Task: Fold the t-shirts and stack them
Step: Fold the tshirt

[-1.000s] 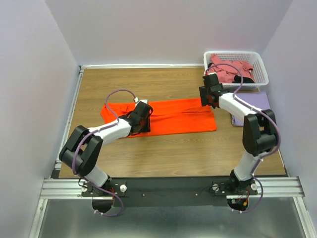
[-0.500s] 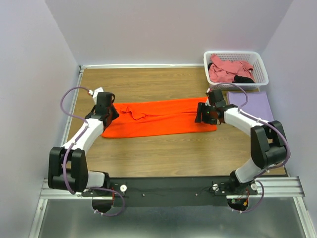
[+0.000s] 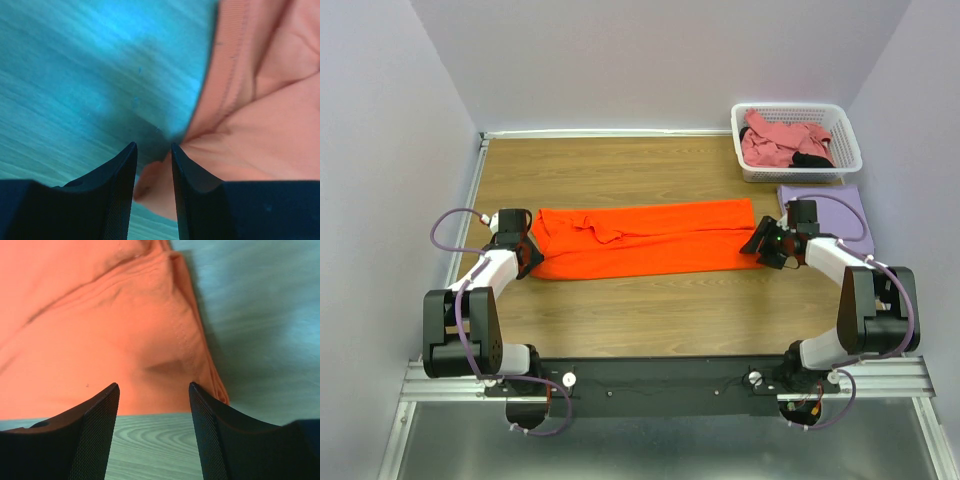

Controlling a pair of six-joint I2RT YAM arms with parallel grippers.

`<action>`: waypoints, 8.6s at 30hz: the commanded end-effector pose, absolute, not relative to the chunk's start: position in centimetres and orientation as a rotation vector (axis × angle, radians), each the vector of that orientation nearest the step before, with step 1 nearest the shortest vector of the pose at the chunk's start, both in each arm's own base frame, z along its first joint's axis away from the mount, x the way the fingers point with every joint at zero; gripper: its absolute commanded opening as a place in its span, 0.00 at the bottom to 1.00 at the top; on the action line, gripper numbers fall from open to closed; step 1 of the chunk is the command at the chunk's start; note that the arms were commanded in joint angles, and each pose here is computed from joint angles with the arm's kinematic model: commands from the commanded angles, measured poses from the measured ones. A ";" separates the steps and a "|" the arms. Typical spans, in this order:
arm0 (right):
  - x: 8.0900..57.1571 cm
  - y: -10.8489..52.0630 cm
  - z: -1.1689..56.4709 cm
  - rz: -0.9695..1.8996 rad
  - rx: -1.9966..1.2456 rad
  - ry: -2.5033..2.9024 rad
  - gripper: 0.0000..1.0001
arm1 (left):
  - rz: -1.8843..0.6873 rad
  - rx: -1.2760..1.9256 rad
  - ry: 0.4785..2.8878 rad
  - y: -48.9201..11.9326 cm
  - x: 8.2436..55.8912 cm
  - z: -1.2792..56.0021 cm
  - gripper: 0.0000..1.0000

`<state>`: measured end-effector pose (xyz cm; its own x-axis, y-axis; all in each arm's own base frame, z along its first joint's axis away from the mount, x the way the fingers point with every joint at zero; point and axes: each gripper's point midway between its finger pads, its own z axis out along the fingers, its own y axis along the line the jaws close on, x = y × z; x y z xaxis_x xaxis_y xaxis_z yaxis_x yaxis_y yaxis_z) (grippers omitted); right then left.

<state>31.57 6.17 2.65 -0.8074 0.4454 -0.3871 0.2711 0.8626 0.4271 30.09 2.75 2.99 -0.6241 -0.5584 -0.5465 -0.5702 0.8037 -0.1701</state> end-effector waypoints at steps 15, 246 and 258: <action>30.8 10.5 7.7 0.601 0.239 2.479 0.63 | -0.084 -0.640 2.266 2.3 33.3 8.8 0.52; 30.7 42.6 3.9 0.594 -1.176 2.241 0.00 | -0.355 -0.446 2.561 -6.1 36.9 5.9 0.00; 31.2 41.7 1.8 0.507 -1.173 2.275 0.01 | -0.267 -0.482 2.567 -5.0 38.3 2.9 0.13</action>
